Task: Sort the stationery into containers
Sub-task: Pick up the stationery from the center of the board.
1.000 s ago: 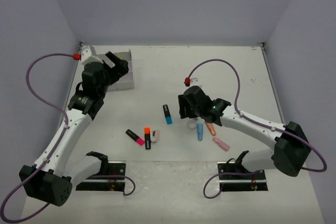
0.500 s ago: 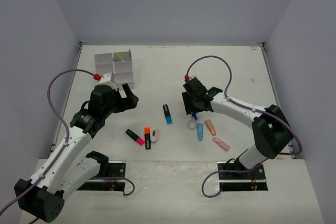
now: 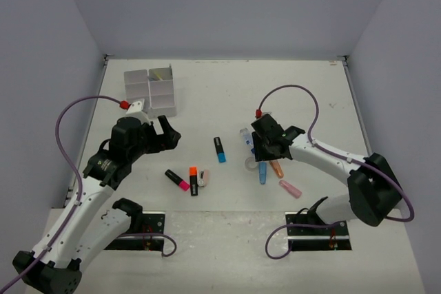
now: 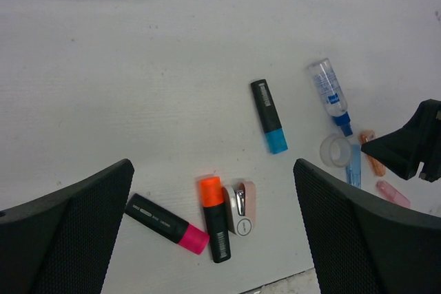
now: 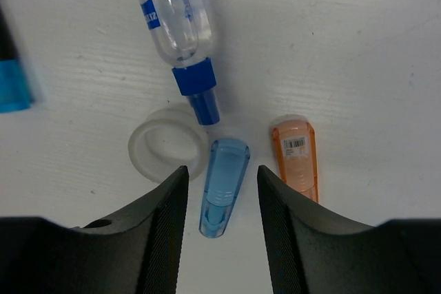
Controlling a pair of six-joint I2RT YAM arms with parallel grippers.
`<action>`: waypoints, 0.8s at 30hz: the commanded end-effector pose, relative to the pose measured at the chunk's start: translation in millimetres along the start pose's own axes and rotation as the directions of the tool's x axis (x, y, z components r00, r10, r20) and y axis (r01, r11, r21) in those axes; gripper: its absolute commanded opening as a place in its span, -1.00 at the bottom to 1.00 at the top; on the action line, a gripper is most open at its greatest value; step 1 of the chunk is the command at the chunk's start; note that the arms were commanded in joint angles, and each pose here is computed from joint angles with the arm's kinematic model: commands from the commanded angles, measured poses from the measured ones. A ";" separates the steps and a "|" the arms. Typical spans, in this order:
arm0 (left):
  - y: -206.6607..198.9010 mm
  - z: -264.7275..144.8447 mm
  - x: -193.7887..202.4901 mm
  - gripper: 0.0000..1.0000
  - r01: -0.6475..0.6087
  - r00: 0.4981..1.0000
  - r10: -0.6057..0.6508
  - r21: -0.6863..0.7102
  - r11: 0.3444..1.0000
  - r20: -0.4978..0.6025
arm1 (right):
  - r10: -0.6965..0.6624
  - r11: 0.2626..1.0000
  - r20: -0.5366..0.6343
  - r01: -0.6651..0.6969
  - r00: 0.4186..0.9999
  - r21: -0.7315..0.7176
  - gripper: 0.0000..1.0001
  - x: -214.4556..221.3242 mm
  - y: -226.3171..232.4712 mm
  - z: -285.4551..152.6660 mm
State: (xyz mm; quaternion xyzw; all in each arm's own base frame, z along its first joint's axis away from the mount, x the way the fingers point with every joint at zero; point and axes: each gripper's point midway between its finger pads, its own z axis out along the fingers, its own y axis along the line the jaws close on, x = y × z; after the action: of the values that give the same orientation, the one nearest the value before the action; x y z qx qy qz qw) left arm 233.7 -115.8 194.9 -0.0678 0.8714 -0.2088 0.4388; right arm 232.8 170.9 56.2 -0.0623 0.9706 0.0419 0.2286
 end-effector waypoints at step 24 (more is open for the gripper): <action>-16.0 7.3 -10.2 1.00 0.026 1.000 -0.025 0.039 0.999 -0.017 | 0.035 0.996 -0.114 -0.025 0.993 0.091 -1.00 54.9 13.0 4.5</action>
State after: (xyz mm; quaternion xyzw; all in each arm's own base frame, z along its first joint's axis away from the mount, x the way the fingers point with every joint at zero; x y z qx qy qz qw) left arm 235.0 -114.6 181.7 -0.0714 0.8877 -0.1911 0.4127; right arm 192.5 176.3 10.3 -0.0322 0.9892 0.0218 0.1413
